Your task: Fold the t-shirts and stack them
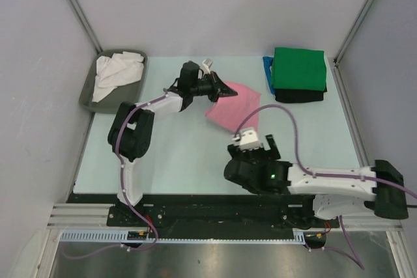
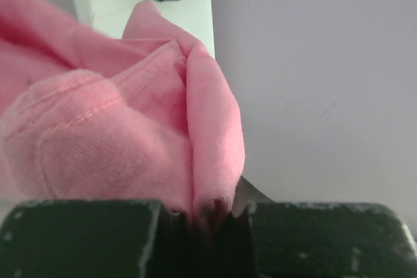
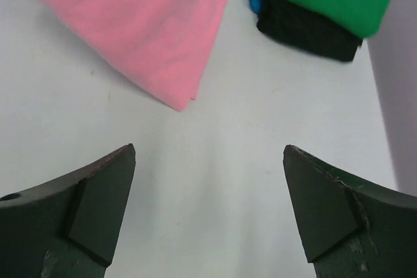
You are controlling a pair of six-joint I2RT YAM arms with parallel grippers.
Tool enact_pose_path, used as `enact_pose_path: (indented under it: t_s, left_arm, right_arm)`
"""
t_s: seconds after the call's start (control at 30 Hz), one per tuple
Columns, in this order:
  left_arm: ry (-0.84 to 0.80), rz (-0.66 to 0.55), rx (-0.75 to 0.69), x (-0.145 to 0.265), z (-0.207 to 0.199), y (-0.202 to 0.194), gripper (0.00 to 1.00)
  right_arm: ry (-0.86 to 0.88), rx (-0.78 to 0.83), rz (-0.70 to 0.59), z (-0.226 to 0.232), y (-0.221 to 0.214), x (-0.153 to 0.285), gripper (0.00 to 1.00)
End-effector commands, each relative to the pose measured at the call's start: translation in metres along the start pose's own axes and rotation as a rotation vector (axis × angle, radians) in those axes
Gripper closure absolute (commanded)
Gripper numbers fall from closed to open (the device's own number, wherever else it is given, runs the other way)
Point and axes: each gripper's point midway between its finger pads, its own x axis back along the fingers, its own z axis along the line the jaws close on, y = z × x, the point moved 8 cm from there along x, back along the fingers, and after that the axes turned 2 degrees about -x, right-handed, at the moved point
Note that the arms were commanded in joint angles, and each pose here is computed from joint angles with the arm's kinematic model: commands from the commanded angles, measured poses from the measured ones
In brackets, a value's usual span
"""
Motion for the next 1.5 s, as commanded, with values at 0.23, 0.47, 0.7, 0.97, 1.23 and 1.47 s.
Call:
enact_pose_path:
  t_s: [0.23,0.47,0.7,0.97,1.23,1.47]
  left_arm:
    - [-0.252,0.234,-0.275,-0.075,-0.113,0.000,1.00]
    - [-0.527,0.346,-0.355,-0.098,-0.172,-0.019,1.00]
    - [-0.662,0.448,-0.423,-0.103,-0.191,-0.050,1.00]
    - [-0.709,0.384,-0.593,-0.101,-0.192,-0.045,0.99]
    - [-0.699,0.162,-0.673,-0.097,-0.174,0.012,1.00]
    - [-0.690,0.015,-0.673,-0.109,-0.140,0.044,1.00]
  right_arm:
    - [-0.216,-0.609,-0.075,-0.121,0.022,0.021,0.00]
    - [-0.244,-0.623,-0.050,-0.127,0.017,0.018,0.00]
    - [-0.209,-0.658,-0.018,-0.120,0.013,0.018,0.00]
    - [-0.154,-0.676,-0.008,-0.104,0.017,0.018,0.00]
    - [-0.097,-0.642,-0.032,-0.077,0.022,0.020,0.00]
    - [-0.138,-0.538,-0.065,-0.048,0.024,0.008,0.00]
